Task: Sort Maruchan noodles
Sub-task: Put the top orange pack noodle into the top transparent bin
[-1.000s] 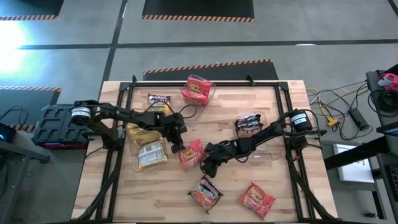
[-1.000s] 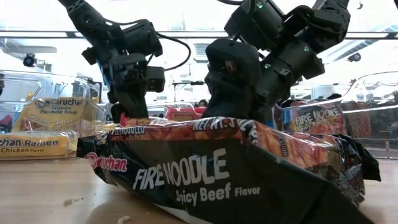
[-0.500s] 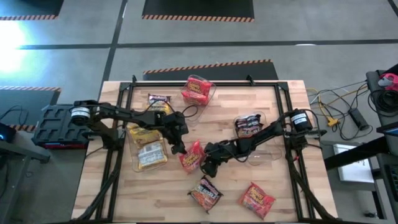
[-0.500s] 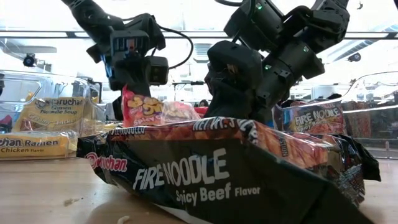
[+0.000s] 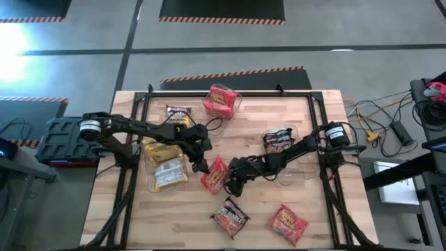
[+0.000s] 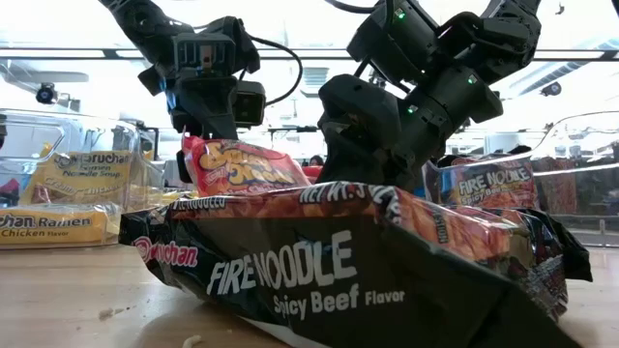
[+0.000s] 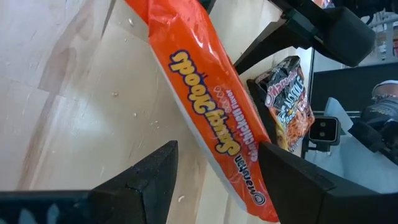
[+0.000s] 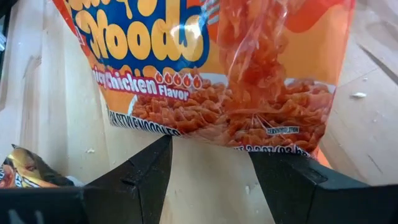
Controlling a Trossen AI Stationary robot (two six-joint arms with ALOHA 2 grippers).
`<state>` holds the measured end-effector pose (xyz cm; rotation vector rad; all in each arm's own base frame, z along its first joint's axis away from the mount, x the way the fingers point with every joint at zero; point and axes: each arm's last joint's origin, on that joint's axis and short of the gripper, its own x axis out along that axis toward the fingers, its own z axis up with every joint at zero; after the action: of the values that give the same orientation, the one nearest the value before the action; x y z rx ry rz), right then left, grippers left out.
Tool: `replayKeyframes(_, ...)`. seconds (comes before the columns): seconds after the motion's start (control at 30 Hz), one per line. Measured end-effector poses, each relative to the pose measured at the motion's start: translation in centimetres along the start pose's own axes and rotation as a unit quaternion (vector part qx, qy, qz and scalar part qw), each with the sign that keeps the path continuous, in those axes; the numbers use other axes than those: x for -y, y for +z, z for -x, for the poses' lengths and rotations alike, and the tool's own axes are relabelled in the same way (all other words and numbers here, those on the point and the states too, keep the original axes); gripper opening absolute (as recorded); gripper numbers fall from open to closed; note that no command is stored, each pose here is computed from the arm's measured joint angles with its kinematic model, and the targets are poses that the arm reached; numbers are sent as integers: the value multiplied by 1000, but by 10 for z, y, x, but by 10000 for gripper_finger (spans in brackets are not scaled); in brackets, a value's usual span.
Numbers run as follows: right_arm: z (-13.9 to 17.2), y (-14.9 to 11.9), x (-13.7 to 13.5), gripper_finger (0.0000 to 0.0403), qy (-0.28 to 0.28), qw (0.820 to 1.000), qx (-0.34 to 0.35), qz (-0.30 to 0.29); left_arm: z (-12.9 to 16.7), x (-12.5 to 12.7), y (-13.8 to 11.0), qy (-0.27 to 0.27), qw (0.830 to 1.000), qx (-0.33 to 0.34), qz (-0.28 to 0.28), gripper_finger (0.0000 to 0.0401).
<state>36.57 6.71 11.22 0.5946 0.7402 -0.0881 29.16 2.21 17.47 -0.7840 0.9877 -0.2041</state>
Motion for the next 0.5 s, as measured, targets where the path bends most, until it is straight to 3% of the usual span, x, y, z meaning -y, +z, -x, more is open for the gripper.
replayKeyframes(0.5,0,0,0,210,-1,1000,0,7,-1,0,-1,-20,1000,-13,3,206)
